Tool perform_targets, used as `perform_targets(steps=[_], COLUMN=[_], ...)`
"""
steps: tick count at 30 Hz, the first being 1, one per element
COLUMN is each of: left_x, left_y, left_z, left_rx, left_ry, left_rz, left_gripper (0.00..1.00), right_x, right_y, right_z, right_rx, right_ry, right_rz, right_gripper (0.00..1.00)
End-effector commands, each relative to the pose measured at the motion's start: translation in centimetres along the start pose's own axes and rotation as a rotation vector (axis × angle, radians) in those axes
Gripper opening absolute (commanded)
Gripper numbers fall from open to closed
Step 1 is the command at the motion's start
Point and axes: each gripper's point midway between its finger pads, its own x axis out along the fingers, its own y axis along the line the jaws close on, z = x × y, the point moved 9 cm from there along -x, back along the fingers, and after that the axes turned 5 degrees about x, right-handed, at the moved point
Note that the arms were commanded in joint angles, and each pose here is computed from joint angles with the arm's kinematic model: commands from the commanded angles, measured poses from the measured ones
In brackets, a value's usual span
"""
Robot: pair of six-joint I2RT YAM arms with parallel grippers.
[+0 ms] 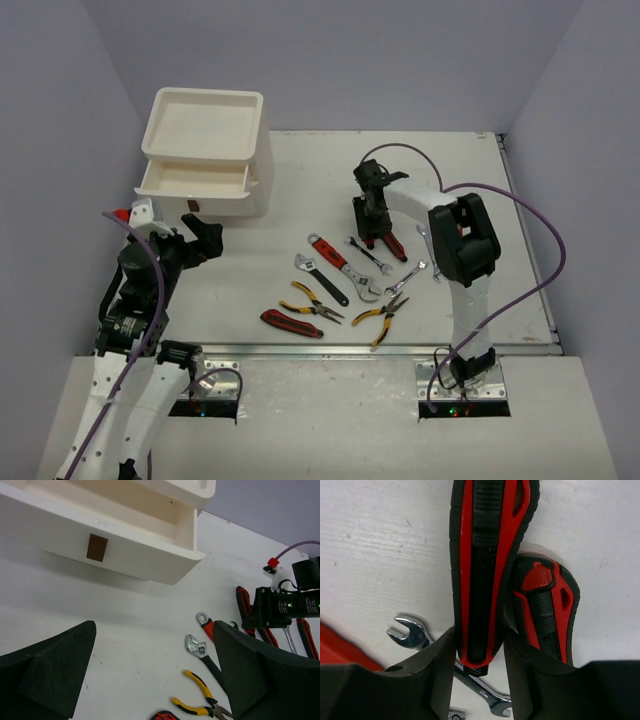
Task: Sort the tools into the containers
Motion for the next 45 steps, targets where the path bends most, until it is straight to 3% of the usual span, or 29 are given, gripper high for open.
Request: perform_targets(steps=[1, 6, 8, 15, 17, 20, 24, 29, 35, 45], left_x=[0.0, -0.3, -0.7, -0.8, 0.6, 1.1, 1.6, 2.5, 3.3, 3.4], left_y=[-0.6, -1.3, -2.6, -7.7, -8.5, -9.9, -12.3, -14.4, -15.2, -14.1], left_z=[0.9, 2.1, 3.3, 6.7, 5.4, 5.6, 5.0, 4.4, 3.2, 2.4], left_rx=[0.007, -0.001, -0.033, -0.212, -0.297, -0.436, -0.454, -0.427, -0.392, -0.329], left_ry=[-0.038, -0.034, -0.034, -0.058, 0.012, -0.018, -0.022, 0.040, 0.097, 0.104], left_rz=[-0.039, -0.073, -0.156, -0.585, -0.682, -0.809, -0.825, -0.796, -0.760, -0.651], left_gripper=[1.00, 1.00, 1.00, 1.00, 1.00, 1.00, 0.96, 0.88, 0.67, 0.82], right_x=[1.5, -1.6, -4.4, -14.7, -16.7, -19.4, -22.4, -25.5, -26.7, -27.5], right_y=[0.2, 0.8, 1.2, 5.0, 7.2, 9.4, 11.5, 12.8, 13.7, 12.8], right_z=[0.4, 2.0, 2.5, 0.5, -1.6, -3.4, -5.5, -6.6, -7.5, -7.7], right_rx=[0.009, -0.027, -0.045, -0.161, -0.217, -0.234, -0.310, -0.362, -0.404, -0.363], right_ry=[-0.004, -0.101, -0.173, -0.403, -0.400, -0.438, -0.459, -0.533, -0.545, -0.628], right_rz=[0.006, 0.064, 0.089, 0.351, 0.524, 0.718, 0.822, 0.832, 0.866, 0.855], right_gripper=[0.31, 0.07, 0.01, 0.00, 0.00, 0.00, 0.00, 0.00, 0.00, 0.00])
